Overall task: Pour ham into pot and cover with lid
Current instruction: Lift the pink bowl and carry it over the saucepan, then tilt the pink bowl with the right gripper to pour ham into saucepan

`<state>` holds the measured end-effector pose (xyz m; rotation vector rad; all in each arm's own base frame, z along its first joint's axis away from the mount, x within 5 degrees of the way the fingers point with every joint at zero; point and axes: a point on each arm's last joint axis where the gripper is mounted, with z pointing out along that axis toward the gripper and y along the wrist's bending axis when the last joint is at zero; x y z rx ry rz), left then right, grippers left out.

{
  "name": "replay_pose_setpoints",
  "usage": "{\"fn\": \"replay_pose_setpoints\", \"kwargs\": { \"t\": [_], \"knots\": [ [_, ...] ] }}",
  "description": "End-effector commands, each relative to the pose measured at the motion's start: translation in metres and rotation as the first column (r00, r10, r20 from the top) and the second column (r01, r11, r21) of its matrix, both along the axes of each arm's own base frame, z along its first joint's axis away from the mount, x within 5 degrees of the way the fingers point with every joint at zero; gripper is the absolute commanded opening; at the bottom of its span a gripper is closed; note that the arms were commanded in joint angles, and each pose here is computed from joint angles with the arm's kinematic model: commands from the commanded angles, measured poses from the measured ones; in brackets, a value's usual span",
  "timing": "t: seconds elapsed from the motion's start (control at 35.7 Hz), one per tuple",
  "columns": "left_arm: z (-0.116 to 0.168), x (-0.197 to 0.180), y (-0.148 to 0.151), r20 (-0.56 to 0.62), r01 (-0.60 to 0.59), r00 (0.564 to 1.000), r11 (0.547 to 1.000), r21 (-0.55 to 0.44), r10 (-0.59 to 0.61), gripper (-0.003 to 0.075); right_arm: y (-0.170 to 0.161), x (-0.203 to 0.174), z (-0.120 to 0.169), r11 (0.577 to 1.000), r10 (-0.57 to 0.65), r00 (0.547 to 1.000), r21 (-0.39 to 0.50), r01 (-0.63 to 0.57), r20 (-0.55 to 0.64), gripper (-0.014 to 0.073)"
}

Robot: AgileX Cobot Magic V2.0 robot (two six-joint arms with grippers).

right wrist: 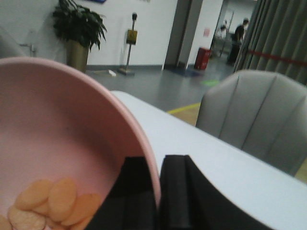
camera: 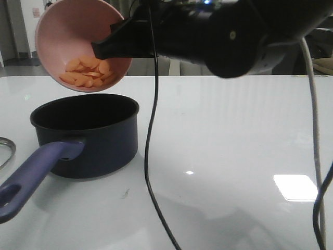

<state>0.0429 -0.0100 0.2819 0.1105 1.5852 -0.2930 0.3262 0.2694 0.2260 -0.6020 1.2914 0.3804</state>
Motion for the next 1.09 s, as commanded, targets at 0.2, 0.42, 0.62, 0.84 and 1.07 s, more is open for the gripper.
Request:
{"fn": "replay_pose_setpoints", "kwargs": {
  "t": [0.2, 0.42, 0.62, 0.84, 1.07],
  "knots": [
    [0.014, -0.001, -0.001, 0.082, 0.015, 0.997, 0.999, -0.028, -0.012, 0.0584, 0.003, -0.006, 0.022, 0.994, -0.052, 0.872, -0.057, 0.091, 0.486, 0.0134],
    [0.014, -0.001, -0.001, 0.082, 0.015, 0.997, 0.999, -0.028, -0.012, 0.0584, 0.015, -0.015, 0.019, 0.939, -0.021, 0.753, -0.244, 0.24, 0.658, 0.0134],
    [0.014, -0.001, -0.001, 0.082, 0.015, 0.997, 0.999, -0.028, -0.012, 0.0584, 0.024, -0.02, 0.024, 0.901, 0.04, 0.652, -0.31, 0.305, 0.758, 0.0134],
    [0.014, -0.001, -0.001, 0.082, 0.015, 0.997, 0.999, -0.028, -0.012, 0.0584, 0.03, -0.02, 0.033, 0.884, 0.076, 0.568, -0.319, 0.342, 0.82, 0.0134],
    [0.014, -0.001, -0.001, 0.082, 0.015, 0.997, 0.999, -0.028, -0.012, 0.0584, 0.029, -0.019, 0.034, 0.901, 0.049, 0.606, -0.297, 0.316, 0.794, 0.0134]
  ]
}}
